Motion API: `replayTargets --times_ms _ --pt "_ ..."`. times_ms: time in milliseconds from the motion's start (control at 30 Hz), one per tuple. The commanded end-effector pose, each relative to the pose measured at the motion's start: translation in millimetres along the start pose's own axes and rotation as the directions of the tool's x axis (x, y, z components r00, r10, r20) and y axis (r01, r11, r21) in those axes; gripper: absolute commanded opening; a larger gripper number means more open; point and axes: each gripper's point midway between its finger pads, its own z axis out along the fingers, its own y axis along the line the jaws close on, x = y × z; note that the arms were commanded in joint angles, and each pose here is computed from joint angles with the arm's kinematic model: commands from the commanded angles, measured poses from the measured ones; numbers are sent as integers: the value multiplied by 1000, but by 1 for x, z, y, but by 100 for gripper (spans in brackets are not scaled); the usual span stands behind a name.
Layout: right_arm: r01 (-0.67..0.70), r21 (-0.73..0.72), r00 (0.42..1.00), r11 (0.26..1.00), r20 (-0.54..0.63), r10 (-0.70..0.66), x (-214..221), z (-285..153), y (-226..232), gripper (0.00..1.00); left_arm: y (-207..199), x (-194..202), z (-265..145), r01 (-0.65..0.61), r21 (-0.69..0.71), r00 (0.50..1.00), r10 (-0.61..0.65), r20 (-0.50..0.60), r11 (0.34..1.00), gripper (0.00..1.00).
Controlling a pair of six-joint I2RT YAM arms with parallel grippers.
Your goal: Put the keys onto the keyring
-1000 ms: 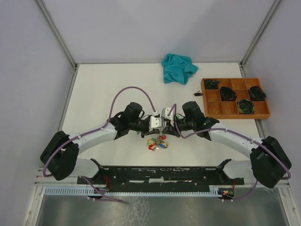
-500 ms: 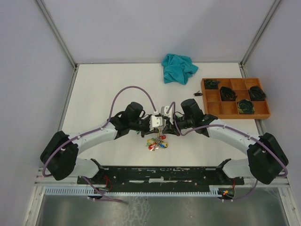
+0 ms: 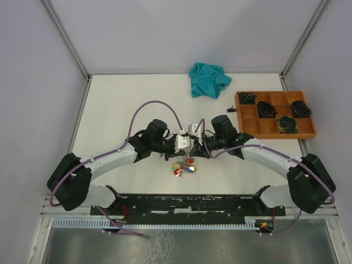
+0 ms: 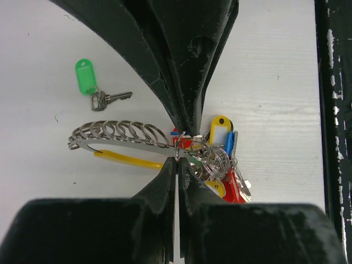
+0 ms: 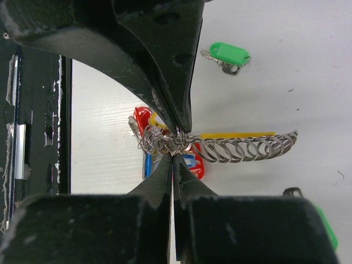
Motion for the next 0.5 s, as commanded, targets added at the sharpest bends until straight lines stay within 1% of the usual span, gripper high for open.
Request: replayTargets --times_ms 0,200,467 --pt "136 3 982 991 131 -135 -48 6 -6 1 -22 -37 9 -83 106 989 69 130 991 3" --pt "135 -25 977 991 168 -129 -48 1 -2 1 -27 -39 8 -84 131 986 64 153 988 3" --pt "147 -15 973 989 183 -142 -52 -4 -2 1 -25 -36 9 -67 134 989 49 137 989 3"
